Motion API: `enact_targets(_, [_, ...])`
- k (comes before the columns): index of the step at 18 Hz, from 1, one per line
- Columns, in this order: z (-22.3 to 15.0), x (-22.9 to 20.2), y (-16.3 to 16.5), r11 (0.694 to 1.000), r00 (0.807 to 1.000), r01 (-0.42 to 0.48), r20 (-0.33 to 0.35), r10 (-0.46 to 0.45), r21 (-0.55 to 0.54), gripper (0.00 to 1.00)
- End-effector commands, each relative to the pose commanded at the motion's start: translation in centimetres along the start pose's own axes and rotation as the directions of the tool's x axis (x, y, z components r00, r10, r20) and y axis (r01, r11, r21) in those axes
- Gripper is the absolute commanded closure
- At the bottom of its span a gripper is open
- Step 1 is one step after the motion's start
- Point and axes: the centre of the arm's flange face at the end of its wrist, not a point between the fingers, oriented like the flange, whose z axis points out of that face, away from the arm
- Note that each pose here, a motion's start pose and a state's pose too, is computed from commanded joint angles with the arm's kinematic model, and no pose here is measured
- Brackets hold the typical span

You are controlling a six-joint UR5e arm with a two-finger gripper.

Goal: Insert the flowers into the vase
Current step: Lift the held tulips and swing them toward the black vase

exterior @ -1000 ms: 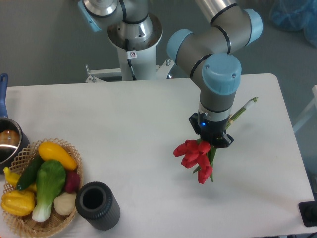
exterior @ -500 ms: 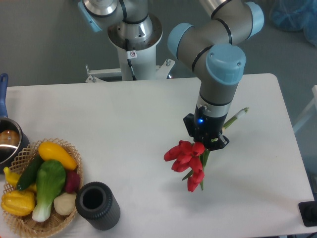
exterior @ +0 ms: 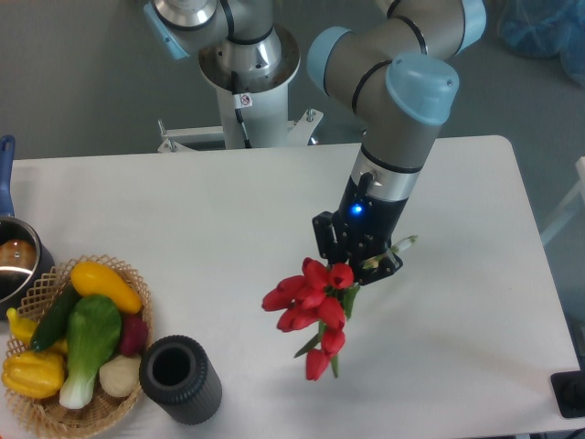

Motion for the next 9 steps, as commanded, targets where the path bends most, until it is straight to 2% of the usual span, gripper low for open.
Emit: enact_targets(9, [-1.4,0.9,-1.1,1.000,1.000,-0.021,0.021,0.020,0.019,0.93])
